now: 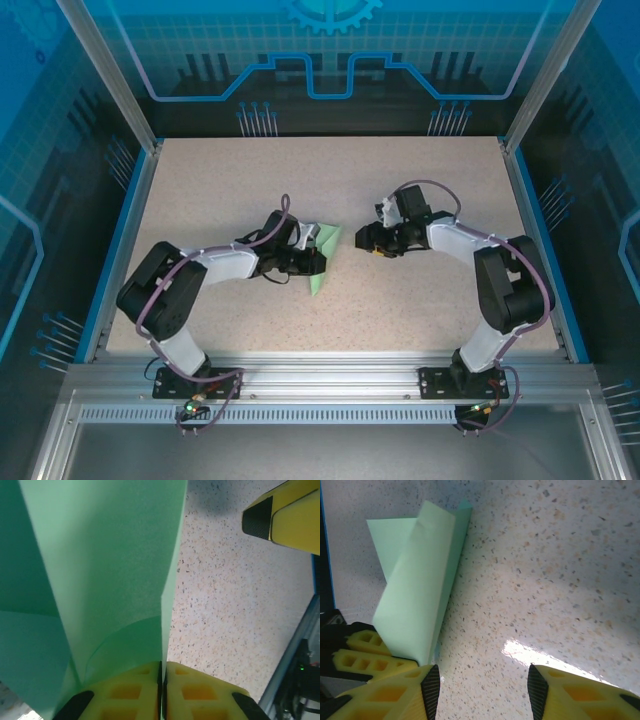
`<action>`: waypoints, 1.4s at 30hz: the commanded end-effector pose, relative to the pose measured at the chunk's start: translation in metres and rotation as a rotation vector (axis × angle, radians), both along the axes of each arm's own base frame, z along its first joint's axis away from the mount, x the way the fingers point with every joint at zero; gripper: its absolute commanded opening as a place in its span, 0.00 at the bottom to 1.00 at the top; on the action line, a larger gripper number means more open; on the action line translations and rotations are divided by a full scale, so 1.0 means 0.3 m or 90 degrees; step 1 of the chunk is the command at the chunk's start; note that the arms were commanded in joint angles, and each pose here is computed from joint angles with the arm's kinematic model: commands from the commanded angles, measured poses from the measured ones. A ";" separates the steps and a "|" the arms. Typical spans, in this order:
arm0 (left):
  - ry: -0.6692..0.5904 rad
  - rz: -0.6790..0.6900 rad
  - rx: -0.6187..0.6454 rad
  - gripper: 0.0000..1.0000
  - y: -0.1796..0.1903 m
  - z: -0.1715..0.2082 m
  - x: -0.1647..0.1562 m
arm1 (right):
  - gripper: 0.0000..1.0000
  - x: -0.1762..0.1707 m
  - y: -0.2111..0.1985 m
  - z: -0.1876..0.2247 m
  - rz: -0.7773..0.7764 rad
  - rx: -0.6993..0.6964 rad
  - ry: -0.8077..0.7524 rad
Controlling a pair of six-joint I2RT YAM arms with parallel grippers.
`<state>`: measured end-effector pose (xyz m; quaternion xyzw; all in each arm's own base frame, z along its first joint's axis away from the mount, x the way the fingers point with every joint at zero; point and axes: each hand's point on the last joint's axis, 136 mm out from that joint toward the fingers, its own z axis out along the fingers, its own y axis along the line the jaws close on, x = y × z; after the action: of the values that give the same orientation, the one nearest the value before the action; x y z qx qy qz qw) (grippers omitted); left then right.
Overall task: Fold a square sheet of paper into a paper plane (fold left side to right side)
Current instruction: Fold the wing for the fifth time at the center of the table.
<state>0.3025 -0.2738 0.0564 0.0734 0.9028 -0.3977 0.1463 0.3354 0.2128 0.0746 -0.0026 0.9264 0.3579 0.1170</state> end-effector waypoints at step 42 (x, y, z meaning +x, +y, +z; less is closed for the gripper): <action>0.115 0.054 -0.180 0.10 0.168 -0.066 0.049 | 0.52 0.064 0.304 -0.053 0.032 0.053 -0.003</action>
<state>0.3186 -0.2258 0.0368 -0.0230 0.8575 -0.5043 0.0990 0.3477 0.2947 0.0585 -0.0297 0.9128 0.3937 0.1048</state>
